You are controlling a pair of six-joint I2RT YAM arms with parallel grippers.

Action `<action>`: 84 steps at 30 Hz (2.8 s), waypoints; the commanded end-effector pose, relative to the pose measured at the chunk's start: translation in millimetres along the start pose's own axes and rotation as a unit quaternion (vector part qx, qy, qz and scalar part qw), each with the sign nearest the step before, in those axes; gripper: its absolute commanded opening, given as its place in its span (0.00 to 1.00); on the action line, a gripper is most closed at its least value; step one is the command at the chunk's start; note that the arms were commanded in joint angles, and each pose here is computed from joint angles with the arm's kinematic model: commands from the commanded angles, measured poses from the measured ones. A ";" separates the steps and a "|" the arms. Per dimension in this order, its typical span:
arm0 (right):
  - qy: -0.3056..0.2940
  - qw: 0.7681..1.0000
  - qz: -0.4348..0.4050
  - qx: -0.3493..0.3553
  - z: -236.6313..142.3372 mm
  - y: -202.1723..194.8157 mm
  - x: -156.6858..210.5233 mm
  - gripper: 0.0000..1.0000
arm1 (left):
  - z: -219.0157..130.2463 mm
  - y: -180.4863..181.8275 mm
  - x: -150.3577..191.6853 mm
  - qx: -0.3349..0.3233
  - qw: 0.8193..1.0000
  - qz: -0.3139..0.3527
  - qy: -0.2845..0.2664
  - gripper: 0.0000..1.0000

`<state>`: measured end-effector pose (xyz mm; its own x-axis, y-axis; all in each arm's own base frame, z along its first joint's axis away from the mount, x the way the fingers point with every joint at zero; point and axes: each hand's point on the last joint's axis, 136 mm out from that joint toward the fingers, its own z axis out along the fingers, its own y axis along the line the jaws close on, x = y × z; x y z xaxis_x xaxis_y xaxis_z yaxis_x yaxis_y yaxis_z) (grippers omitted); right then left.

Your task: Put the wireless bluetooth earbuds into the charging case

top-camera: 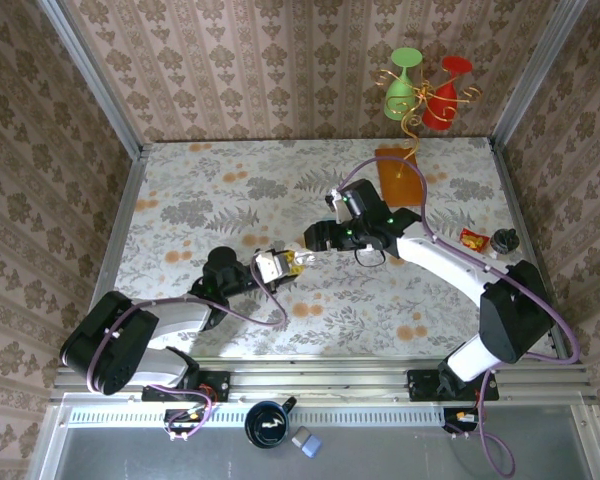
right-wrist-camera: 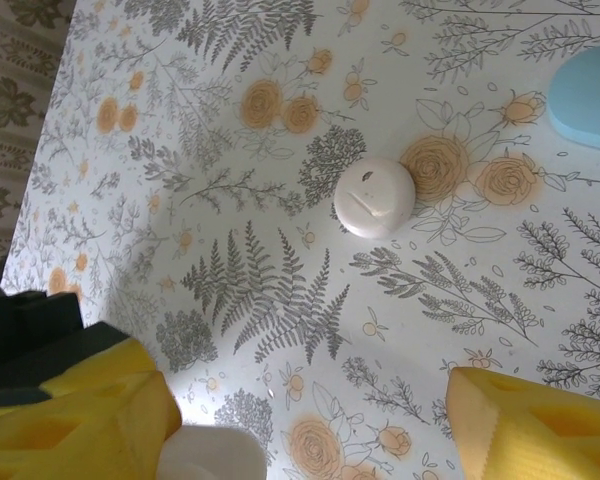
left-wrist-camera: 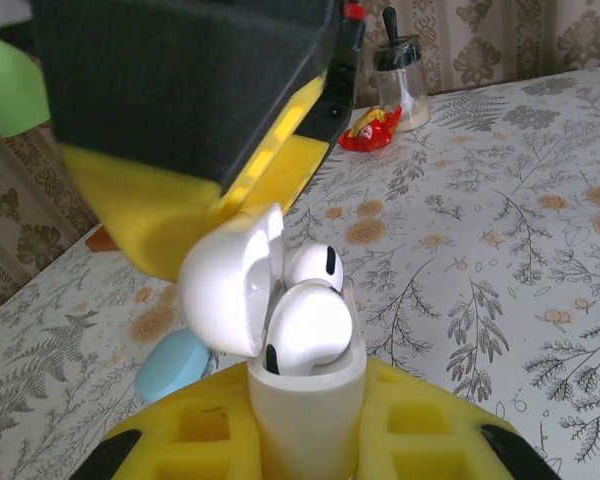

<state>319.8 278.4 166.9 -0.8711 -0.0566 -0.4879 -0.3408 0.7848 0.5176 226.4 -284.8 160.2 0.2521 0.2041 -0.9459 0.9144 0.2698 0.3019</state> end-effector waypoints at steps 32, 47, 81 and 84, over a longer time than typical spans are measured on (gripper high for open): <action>-0.074 0.790 -0.601 -0.093 -58.1 77.7 70.2 0.58 | -29.6 -43.0 -36.5 0.130 0.991 0.018 0.008 0.00; -0.028 0.795 -0.593 -0.122 -16.7 70.0 84.1 0.29 | -25.6 -45.8 -35.7 0.134 0.991 0.013 0.003 0.00; 0.008 0.999 0.001 0.040 59.6 -46.1 49.2 0.14 | -30.8 -23.8 21.9 0.030 0.992 -0.020 0.124 1.00; 0.026 0.999 0.022 0.034 73.1 -48.0 54.3 0.14 | -28.5 -25.2 24.5 0.039 0.990 -0.026 0.130 1.00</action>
<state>307.9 276.2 66.8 -0.8726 -0.1233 -0.4726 -0.3556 0.8237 0.4417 199.7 -255.9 130.2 0.1081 0.4138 -0.9039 0.9447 0.2403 0.2230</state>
